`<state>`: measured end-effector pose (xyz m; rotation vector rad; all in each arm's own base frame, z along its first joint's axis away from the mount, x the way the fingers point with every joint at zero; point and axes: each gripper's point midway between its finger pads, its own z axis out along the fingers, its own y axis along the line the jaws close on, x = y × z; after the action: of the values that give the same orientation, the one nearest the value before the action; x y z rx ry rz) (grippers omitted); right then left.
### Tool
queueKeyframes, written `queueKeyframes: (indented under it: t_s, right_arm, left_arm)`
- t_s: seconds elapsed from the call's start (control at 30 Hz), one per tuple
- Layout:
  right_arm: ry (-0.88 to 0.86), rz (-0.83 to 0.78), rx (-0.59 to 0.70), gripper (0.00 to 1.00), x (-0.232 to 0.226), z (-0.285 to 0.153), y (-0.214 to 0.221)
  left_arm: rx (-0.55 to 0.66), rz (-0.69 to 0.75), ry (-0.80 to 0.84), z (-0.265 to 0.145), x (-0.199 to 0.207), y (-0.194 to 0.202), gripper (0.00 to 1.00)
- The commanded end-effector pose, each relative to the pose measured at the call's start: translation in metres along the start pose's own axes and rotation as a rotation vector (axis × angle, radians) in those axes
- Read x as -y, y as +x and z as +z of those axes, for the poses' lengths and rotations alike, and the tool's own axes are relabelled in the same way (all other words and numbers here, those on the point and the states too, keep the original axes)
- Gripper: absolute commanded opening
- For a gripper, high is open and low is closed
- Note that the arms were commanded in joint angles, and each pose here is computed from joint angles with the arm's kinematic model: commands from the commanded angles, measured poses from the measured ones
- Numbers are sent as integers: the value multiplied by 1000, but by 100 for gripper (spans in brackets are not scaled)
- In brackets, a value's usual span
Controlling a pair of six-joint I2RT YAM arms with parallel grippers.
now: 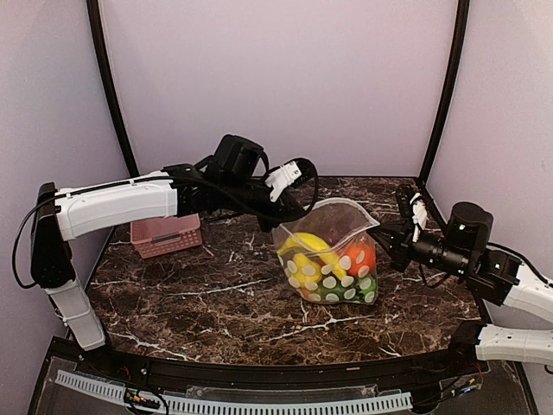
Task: Open the zip-top bag and remove the fake food
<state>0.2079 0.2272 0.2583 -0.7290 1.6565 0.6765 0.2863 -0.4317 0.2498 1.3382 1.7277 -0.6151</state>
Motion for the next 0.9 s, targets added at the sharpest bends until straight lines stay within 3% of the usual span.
queueKeyframes:
  t_s: [0.0, 0.1, 0.23, 0.43, 0.67, 0.7, 0.87]
  right_arm:
    - [148, -48, 123, 0, 24, -8, -50]
    - [131, -61, 123, 0, 21, -5, -55]
    - [49, -50, 47, 0, 9, 9, -30]
    - [-29, 38, -60, 0, -2, 22, 25]
    - [-166, 67, -118, 0, -36, 25, 40]
    - [-202, 63, -128, 10, -44, 25, 38]
    - [-228, 62, -149, 81, -52, 13, 18]
  left_arm:
    - [63, 37, -103, 14, -32, -29, 1]
    - [136, 64, -126, 15, -44, -49, 1]
    - [181, 118, -72, 19, -38, -58, 1]
    - [130, 141, 103, 37, -7, -23, 1]
    - [87, 169, 214, 37, 18, 8, 1]
    - [89, 173, 218, 33, 19, 8, 1]
    - [108, 206, 233, 21, 25, 3, 1]
